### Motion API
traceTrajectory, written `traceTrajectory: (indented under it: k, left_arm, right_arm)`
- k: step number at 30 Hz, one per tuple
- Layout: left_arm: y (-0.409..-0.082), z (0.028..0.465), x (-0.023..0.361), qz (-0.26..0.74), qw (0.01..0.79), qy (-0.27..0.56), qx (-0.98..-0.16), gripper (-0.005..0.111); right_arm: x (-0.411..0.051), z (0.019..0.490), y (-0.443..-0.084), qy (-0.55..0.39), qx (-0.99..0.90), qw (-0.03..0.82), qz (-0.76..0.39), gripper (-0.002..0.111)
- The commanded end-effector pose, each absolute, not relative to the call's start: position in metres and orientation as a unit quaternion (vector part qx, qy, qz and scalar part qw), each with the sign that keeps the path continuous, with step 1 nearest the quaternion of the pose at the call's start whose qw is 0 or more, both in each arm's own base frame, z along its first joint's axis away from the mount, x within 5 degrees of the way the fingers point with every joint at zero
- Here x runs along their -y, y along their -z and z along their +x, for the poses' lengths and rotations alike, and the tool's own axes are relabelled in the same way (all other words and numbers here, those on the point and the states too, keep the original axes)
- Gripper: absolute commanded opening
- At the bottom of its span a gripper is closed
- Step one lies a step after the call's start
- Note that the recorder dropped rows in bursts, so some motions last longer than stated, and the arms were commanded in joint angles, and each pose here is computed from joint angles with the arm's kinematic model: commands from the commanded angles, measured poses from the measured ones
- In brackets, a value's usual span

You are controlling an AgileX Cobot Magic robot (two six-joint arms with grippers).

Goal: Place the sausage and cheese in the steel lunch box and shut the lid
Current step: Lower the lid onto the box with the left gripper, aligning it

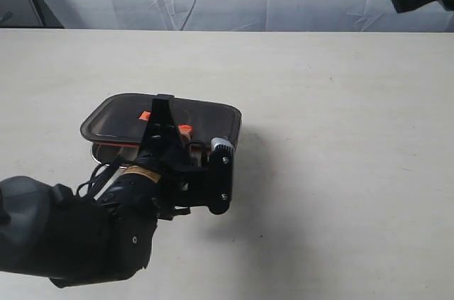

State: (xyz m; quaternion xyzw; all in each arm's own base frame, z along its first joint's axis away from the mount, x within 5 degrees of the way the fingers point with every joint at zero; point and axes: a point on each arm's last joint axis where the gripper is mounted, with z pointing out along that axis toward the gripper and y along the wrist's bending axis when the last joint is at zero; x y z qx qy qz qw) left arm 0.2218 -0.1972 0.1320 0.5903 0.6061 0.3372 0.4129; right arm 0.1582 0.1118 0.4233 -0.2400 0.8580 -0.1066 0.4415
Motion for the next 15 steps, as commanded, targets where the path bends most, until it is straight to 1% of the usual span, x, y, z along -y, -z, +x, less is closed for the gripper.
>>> traceTrajectory:
  k: [1,6,9,11,15]
  left_arm:
    - [-0.1225,0.2173,0.1986,0.597,0.390,-0.301,-0.633,0.022]
    - [-0.1209,0.2164,0.1969,0.589,0.382,-0.296,-0.647,0.041]
    - [-0.1208,0.2164,0.1967,0.588,0.382,-0.296,-0.649,0.049]
    - [-0.1213,0.2164,0.1967,0.587,0.382,-0.296,-0.649,0.052]
    - [-0.1264,0.2164,0.1967,0.583,0.390,-0.295,-0.649,0.053]
  right_arm:
    - [-0.1080,0.1570,-0.4260,0.108,-0.857,0.445,-0.235,0.057]
    - [-0.1080,0.1570,-0.4260,0.108,-0.857,0.445,-0.235,0.057]
    - [-0.1080,0.1570,-0.4260,0.108,-0.857,0.445,-0.235,0.057]
    - [-0.1080,0.1570,-0.4260,0.108,-0.857,0.445,-0.235,0.057]
    - [-0.1080,0.1570,-0.4260,0.108,-0.857,0.445,-0.235,0.057]
